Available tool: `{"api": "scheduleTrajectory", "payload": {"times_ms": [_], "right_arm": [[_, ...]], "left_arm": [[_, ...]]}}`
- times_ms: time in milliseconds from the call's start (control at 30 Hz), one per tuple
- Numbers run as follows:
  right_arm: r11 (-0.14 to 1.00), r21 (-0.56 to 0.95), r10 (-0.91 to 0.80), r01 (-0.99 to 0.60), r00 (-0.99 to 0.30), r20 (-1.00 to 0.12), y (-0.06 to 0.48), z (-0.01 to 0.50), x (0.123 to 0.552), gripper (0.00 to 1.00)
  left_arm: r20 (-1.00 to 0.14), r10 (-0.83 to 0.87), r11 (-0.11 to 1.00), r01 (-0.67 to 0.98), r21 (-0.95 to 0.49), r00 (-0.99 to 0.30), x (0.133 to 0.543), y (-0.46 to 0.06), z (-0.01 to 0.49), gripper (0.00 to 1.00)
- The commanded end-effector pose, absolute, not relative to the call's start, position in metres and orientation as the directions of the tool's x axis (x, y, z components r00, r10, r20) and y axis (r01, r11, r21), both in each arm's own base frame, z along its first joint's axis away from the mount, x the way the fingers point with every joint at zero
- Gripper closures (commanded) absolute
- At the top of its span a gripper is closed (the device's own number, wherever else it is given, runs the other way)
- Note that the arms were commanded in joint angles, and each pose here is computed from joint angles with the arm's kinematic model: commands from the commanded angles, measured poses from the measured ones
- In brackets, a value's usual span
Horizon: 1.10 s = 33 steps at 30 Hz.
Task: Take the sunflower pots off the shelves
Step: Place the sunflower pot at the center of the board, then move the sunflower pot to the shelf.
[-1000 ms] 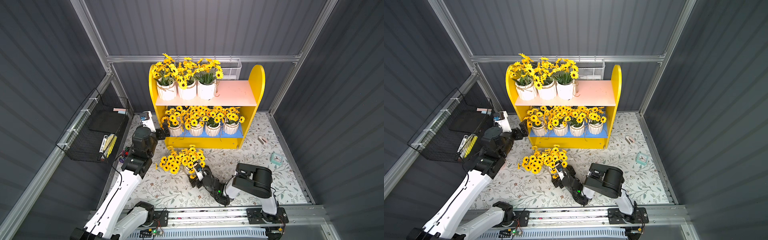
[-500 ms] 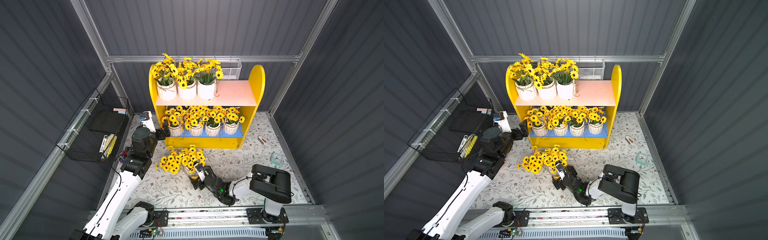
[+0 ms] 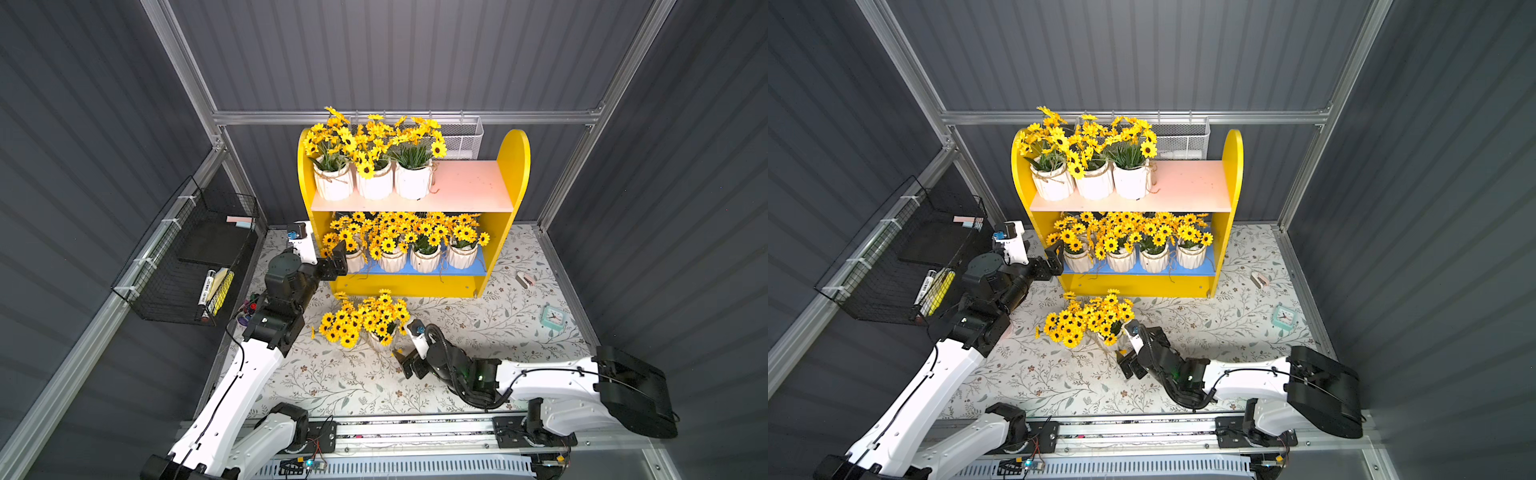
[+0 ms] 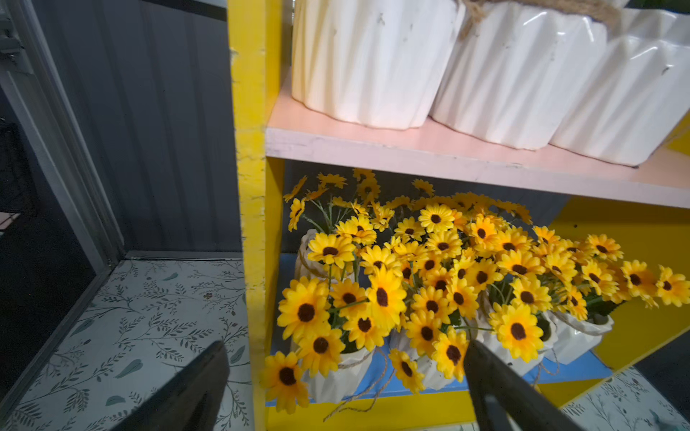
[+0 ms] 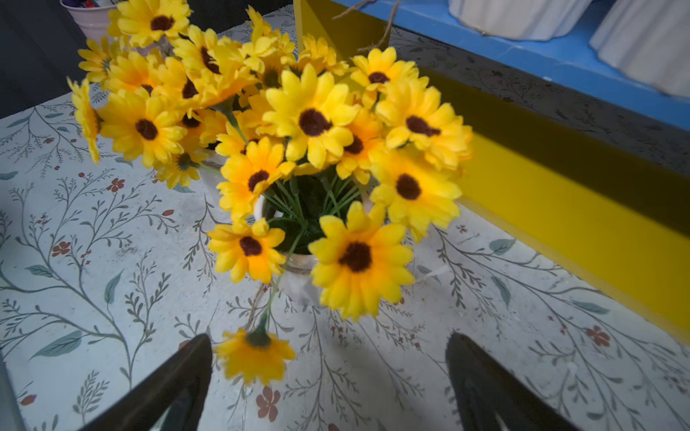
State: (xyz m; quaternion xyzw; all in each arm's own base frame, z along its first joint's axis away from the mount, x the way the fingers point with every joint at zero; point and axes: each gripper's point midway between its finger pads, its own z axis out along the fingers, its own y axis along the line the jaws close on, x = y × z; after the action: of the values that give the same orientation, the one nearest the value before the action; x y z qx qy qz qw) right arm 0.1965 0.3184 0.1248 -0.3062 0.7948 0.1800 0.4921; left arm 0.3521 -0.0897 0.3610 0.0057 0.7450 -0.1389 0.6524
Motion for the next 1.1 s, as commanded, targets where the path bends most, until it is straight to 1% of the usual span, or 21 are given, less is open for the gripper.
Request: {"api": "scheduleTrajectory", "payload": {"times_ms": [0,167,233,333,400,533,667,867,967,1067], "right_arm": [[0.757,-0.059,-0.368,-0.65,-0.35,-0.861,0.298,0.124,0.191,0.01],[0.799,-0.086,-0.323,-0.596,-0.304,-0.896,0.279,0.18,0.201,0.01],[0.813,-0.09,-0.307,-0.576,-0.292,-0.906,0.272,0.201,0.205,0.01],[0.837,-0.068,-0.26,-0.544,-0.284,-0.923,0.26,0.232,0.212,0.01],[0.835,-0.051,-0.221,-0.547,-0.25,-0.943,0.258,0.256,0.215,0.01],[0.83,-0.071,-0.193,-0.554,-0.165,-0.967,0.261,0.305,0.221,0.01],[0.839,-0.111,-0.193,-0.532,-0.101,-0.976,0.264,0.358,0.235,0.01],[0.846,-0.049,-0.069,-0.531,-0.017,-0.997,0.256,0.43,0.259,0.01],[0.85,-0.047,-0.043,-0.525,0.021,-0.999,0.254,0.453,0.271,0.01],[0.858,-0.058,-0.043,-0.51,0.043,-0.998,0.253,0.468,0.287,0.01]], "left_arm": [[-0.98,-0.159,0.924,0.332,-0.191,-0.121,0.349,-0.114,0.38,0.01],[-0.975,-0.118,0.81,0.55,-0.206,-0.191,0.344,-0.162,0.377,0.01],[-0.978,-0.1,0.758,0.623,-0.195,-0.184,0.335,-0.178,0.38,0.0],[-0.989,-0.067,0.671,0.727,-0.144,-0.133,0.312,-0.197,0.389,0.01],[-0.994,-0.052,0.615,0.781,-0.111,-0.1,0.298,-0.207,0.395,0.01],[-0.995,-0.045,0.534,0.84,-0.101,-0.091,0.284,-0.218,0.399,0.01],[-0.996,-0.052,0.537,0.838,-0.092,-0.076,0.282,-0.217,0.402,0.0],[-0.998,-0.068,0.591,0.805,-0.047,-0.008,0.274,-0.204,0.415,0.01],[-0.997,-0.071,0.628,0.778,-0.027,0.023,0.272,-0.195,0.421,0.0],[-0.995,-0.084,0.7,0.714,-0.025,0.048,0.277,-0.181,0.425,0.01]]}}
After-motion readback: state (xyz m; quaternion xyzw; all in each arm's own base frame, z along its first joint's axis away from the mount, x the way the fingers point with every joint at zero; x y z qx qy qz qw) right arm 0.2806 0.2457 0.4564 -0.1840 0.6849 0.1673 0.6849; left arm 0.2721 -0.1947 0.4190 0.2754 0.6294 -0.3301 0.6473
